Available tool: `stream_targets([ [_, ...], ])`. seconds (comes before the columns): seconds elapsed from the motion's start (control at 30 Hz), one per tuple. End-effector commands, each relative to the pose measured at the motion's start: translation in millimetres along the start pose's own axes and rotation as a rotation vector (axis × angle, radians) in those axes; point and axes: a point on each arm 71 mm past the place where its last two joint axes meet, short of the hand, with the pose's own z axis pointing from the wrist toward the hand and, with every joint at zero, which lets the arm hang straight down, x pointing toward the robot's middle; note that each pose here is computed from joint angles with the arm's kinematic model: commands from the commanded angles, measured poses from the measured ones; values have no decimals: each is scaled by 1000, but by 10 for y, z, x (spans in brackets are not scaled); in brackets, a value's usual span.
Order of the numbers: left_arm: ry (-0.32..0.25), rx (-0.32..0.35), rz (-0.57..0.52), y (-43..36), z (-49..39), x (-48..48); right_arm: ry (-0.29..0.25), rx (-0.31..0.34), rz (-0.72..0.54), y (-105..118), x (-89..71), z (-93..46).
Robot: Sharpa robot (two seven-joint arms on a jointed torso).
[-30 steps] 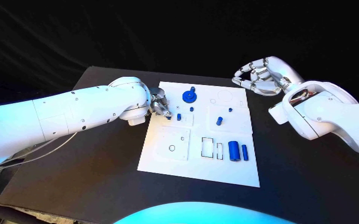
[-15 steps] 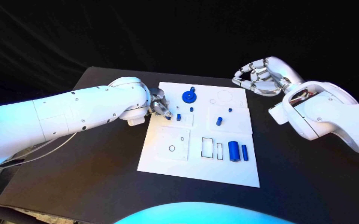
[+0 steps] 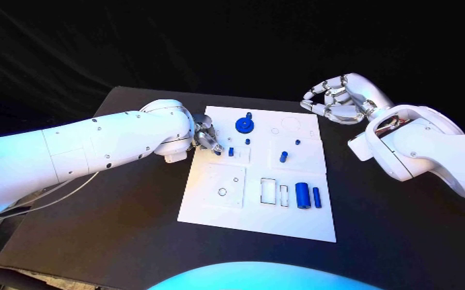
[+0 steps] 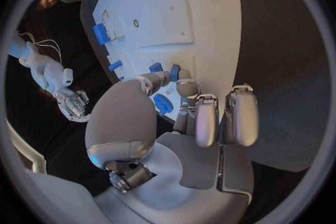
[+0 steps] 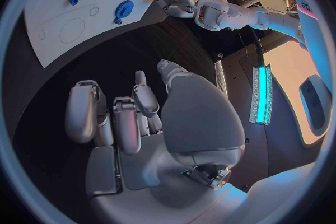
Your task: Assemble the parts on the task board
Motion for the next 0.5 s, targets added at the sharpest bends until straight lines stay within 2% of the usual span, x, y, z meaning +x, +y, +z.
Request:
stream_targets([
  [0.03, 35, -10, 21, 3, 10, 52, 11, -14, -8, 12, 11, -2],
  [0.5, 36, -20, 21, 16, 23, 45, 9, -15, -8, 12, 9, -4],
])
